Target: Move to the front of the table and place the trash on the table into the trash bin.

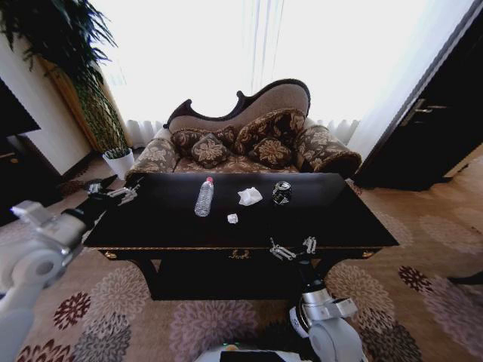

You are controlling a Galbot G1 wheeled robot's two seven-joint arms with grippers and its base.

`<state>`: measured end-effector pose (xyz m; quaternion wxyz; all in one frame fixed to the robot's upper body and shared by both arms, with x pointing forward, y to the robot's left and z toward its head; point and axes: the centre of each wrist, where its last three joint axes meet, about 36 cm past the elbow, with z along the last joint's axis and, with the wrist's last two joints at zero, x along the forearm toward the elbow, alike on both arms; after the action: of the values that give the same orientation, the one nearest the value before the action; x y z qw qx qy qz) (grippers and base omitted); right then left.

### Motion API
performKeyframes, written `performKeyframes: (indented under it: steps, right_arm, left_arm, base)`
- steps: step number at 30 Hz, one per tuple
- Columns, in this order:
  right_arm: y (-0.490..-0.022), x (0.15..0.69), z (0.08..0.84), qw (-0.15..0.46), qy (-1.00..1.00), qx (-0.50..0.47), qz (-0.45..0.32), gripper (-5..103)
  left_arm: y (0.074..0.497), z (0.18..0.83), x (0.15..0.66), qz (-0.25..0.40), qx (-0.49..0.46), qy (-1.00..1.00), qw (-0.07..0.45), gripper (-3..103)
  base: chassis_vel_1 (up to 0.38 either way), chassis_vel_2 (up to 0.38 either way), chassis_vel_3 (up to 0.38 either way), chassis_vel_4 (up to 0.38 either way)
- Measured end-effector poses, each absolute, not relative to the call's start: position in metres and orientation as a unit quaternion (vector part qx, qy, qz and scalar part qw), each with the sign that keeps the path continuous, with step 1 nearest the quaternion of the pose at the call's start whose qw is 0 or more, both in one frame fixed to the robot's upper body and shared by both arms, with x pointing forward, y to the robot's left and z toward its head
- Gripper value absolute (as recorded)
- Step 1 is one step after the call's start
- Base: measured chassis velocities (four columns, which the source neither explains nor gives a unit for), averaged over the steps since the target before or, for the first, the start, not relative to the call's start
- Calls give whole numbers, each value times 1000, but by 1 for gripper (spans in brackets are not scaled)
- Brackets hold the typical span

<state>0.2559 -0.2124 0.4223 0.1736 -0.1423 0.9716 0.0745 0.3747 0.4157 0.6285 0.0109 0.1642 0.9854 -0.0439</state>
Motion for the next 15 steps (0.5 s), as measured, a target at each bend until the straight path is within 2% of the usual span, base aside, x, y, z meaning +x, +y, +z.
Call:
performKeyframes:
  steps: [5, 15]
  right_arm:
    - [-209, 258, 423, 176, 971, -146, 70, 100]
    - [-210, 257, 424, 171, 973, -144, 63, 100]
  left_arm:
    - [413, 634, 402, -50, 170, 984, 1, 100]
    - [370, 614, 438, -63, 225, 970, -66, 100]
  base:
    - [0, 0, 0, 0]
    - [0, 0, 0, 0]
